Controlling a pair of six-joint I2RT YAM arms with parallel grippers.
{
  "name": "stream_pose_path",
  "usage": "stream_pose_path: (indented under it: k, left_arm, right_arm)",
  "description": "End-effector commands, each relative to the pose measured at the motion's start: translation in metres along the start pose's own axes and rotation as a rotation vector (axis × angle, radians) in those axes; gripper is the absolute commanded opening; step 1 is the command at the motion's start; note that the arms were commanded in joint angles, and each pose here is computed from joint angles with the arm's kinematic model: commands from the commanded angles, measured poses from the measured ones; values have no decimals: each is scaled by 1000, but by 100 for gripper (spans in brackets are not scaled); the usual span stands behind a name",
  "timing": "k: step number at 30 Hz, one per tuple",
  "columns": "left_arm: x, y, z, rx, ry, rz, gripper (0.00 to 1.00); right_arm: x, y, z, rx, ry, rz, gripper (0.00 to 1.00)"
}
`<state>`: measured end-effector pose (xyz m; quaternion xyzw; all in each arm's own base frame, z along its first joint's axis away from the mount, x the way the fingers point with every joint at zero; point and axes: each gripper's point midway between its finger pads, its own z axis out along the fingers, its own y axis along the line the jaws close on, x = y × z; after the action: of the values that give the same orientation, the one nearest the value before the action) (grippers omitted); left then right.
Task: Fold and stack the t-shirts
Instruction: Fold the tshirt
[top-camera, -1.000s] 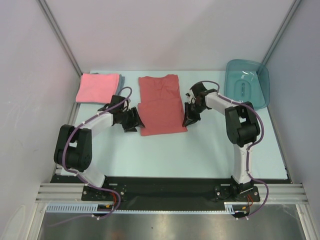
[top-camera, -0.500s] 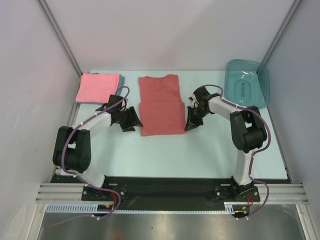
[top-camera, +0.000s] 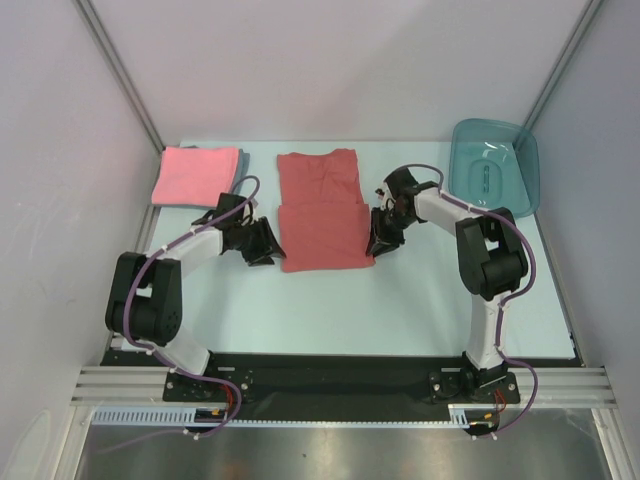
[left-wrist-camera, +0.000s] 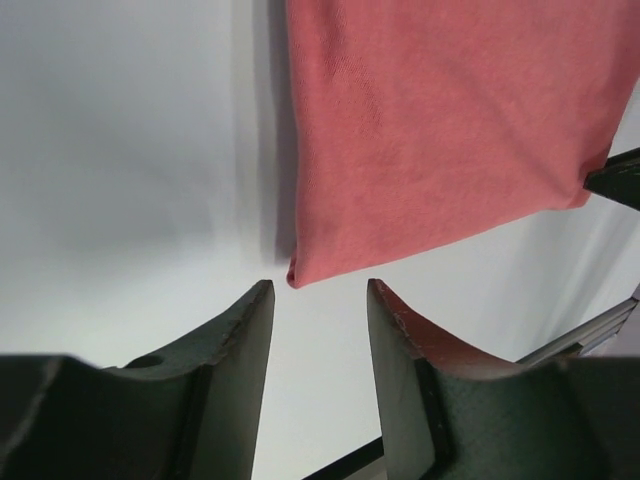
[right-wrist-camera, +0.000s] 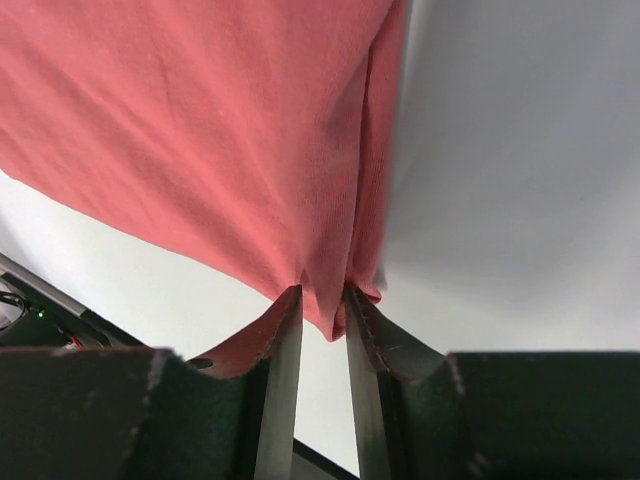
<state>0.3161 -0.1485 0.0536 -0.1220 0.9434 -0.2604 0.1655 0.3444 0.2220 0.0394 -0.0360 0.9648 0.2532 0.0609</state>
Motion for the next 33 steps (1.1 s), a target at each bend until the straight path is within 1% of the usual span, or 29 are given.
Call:
stream_pose_path:
  k: [1,2,4,9,13,14,18,19,20,21,24,27,29,31,33]
  left_arm:
    - [-11,-11,3,65,-17,14,47]
    - [-10,-11,4,67,-14,9,44]
    - [-6,-11,7,80,3,-1,42]
    - [5,-7,13,84,33,-24,41]
    - [12,-7,19,108,60,-43,36]
    - [14,-6,20,107,67,-45,33]
    - [22,2,22,80,80,-52,31]
    - [25,4,22,70,84,-50,30]
    - [26,7,22,57,81,-47,26]
    - [27,8,21,57,79,-44,24]
    - [33,12,24,50,101,-49,23]
    - [37,13,27,60,120,-55,21]
    - [37,13,24,55,117,-49,23]
    - [35,15,20,30,98,-43,27]
    - [31,13,13,25,72,-33,38]
  right_arm:
    - [-11,1,-6,14,-20,-22,29]
    - [-12,0,-8,13,-26,-21,29]
    - [-12,-1,-10,10,-21,-12,29]
    - [-9,-1,-7,-4,-14,-8,30]
    - [-4,2,1,-33,11,8,29]
    - [-3,3,1,-37,12,11,29]
    - [1,5,2,-37,13,16,30]
    - [0,4,0,-33,4,12,31]
    - [1,1,0,-27,5,15,33]
    - [2,-2,1,-18,6,12,33]
    - [4,-6,2,-20,21,23,31]
    - [6,-6,2,-21,25,20,31]
    - [5,-6,0,-17,14,19,32]
    - [8,-8,-1,-11,13,19,36]
    - [9,-8,-5,-10,3,15,43]
